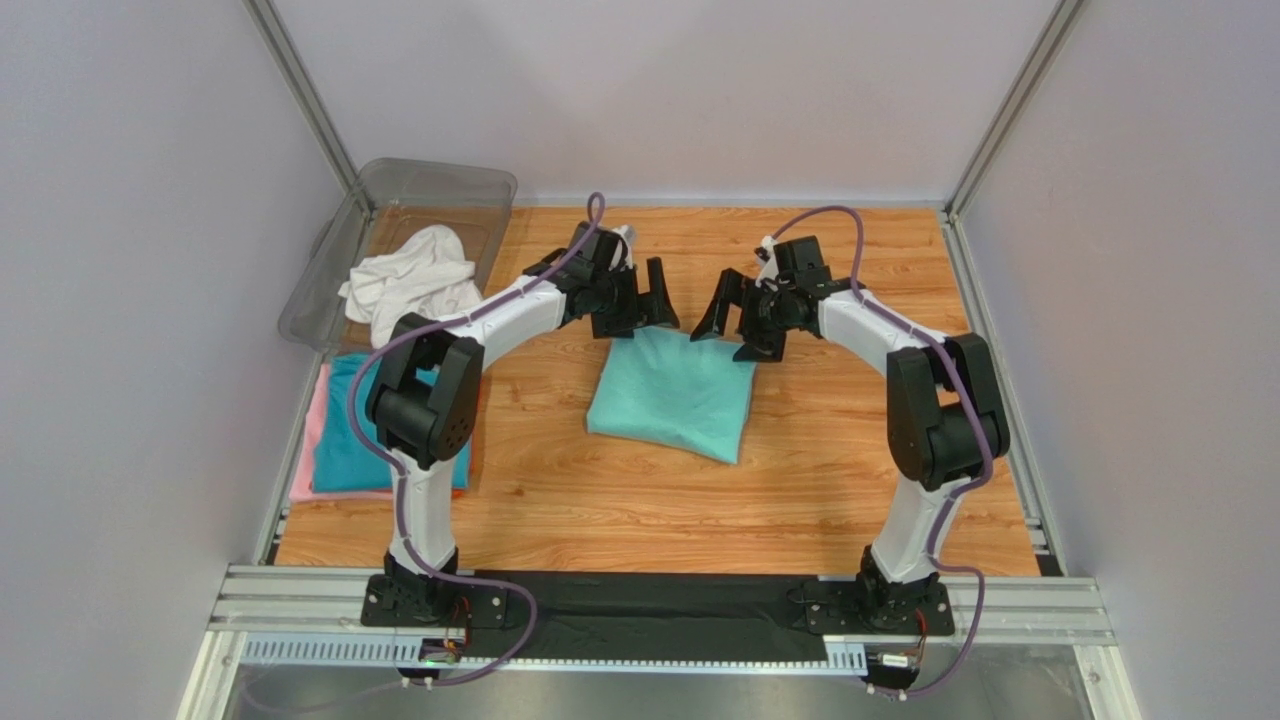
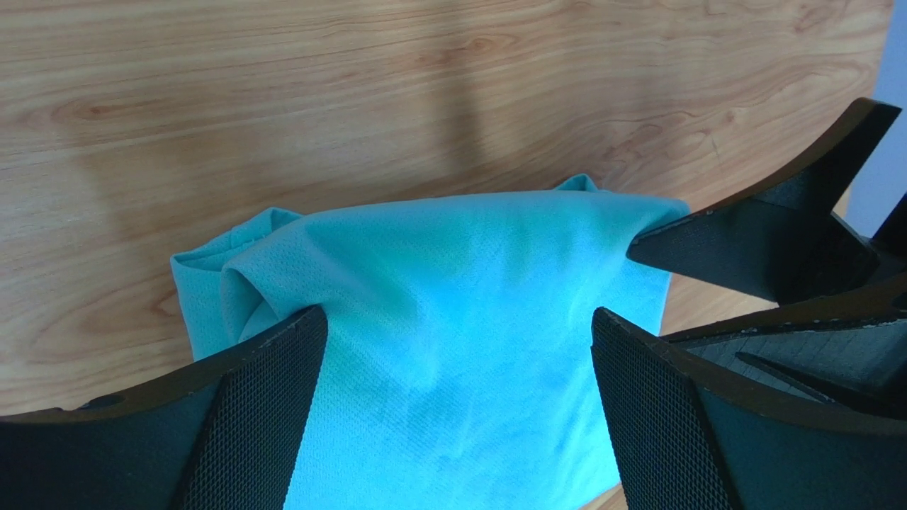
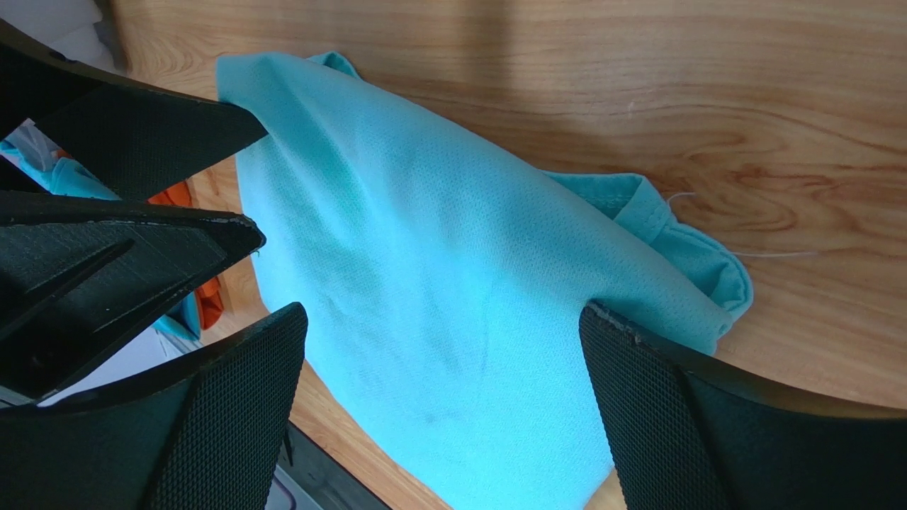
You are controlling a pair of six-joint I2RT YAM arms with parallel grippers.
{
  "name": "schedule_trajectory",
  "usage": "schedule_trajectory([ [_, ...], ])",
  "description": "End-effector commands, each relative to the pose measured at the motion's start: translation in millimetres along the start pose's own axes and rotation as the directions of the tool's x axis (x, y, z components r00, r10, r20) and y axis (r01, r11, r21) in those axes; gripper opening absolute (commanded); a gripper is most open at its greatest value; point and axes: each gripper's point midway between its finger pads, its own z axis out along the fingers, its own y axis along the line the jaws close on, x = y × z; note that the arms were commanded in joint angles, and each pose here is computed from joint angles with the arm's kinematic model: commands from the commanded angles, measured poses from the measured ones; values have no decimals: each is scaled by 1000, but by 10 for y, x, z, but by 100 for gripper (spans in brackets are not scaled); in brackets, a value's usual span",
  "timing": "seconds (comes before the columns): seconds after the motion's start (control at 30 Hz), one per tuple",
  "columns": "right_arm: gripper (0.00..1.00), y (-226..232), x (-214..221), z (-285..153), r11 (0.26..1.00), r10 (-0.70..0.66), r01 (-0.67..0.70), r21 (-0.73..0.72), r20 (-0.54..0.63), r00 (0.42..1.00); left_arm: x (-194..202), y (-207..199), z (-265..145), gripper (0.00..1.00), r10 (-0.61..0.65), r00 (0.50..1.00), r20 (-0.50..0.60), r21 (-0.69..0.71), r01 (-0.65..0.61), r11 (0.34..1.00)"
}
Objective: Fold and stack the t-shirts
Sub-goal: Fold the tshirt
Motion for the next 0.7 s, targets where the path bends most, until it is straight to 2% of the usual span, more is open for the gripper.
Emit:
schedule_trajectory([
  [0.0,100,-67,-172,86,1000,-24,24,17,23,999,-16,103,89,100,0,1000,-9,-29,0,1000],
  [0.23,100,-292,-133,238,998,-24,25,56,-8,1000,228,337,344,100,-56,995,-88,-77,49,996],
  [0.33,100,-383,-124,229,996,-40,41,85,-12,999,270,374,321,100,-63,993,-95,-89,55,994],
  [0.47,100,-278,-184,25,992,-80,79,97,8,997,152,233,56,100,-27,998,-55,-81,23,996],
  [0.67,100,330,-73,-638,979,-204,205,6,111,973,-83,-88,-631,100,42,996,82,-51,-38,998],
])
